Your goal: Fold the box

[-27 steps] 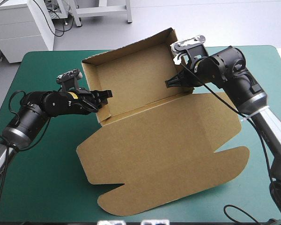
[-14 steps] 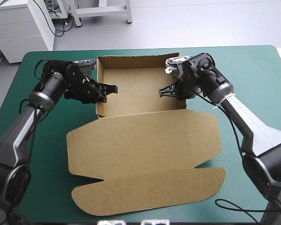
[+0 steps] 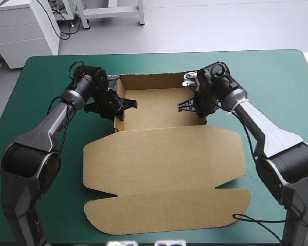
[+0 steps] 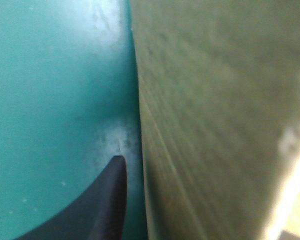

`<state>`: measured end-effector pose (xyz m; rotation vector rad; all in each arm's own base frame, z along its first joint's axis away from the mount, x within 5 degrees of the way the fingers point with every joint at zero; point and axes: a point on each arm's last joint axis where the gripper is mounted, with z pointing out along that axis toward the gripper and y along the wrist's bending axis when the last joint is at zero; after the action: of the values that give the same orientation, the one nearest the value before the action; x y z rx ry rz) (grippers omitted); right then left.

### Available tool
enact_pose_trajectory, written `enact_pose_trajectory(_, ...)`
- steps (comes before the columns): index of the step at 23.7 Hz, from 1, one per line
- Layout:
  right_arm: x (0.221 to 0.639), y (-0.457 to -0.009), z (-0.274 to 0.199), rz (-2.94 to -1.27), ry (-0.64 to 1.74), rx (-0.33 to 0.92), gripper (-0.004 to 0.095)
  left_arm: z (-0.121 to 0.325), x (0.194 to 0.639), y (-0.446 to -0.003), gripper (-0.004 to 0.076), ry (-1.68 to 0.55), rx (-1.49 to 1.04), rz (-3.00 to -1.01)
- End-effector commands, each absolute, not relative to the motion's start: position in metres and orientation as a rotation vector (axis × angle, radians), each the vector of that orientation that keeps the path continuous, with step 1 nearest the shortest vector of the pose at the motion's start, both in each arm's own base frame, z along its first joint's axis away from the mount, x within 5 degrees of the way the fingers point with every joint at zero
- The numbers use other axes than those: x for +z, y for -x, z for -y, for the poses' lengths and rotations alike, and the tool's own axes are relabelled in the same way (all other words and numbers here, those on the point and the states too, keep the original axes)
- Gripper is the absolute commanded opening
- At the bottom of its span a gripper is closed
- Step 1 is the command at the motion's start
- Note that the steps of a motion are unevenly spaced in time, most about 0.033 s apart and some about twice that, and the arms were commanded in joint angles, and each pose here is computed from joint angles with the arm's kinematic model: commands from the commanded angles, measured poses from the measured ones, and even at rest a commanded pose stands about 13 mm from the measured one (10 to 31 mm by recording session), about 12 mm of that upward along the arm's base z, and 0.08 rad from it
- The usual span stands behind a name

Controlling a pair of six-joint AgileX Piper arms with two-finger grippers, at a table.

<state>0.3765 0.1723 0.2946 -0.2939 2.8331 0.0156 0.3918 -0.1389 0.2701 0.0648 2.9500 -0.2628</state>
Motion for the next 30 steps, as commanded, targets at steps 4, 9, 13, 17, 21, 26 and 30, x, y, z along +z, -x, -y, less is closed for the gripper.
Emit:
enact_pose_trajectory(4,0.31,-0.377,-0.167,-2.781,0.343,-0.011,-0.0013,0.139,0.29,-0.383,-0.0006,-0.125,-0.277,-2.954)
enact_pose_trajectory(9,0.305,-0.378,-0.171,-2.797,0.352,0.041,-0.0011,0.14,0.289,-0.384,-0.0003,-0.209,-0.27,-2.941)
enact_pose_trajectory(13,0.305,-0.378,-0.172,-2.796,0.376,0.043,0.008,0.141,0.29,-0.383,0.015,-0.237,-0.284,-2.943)
enact_pose_trajectory(17,0.305,-0.378,-0.172,-2.796,0.378,0.045,0.0324,0.141,0.29,-0.383,0.0358,-0.236,-0.287,-2.943)
enact_pose_trajectory(21,0.308,-0.381,-0.175,-2.751,0.366,0.095,0.0639,0.14,0.297,-0.386,0.0408,-0.225,-0.29,-2.915)
enact_pose_trajectory(26,0.327,-0.385,-0.175,-2.679,0.36,0.089,0.0672,0.141,0.347,-0.395,0.0408,-0.232,-0.303,-2.731)
enact_pose_trajectory(30,0.365,-0.386,-0.171,-2.594,0.343,0.064,0.0673,0.14,0.388,-0.395,0.0408,-0.231,-0.315,-2.588)
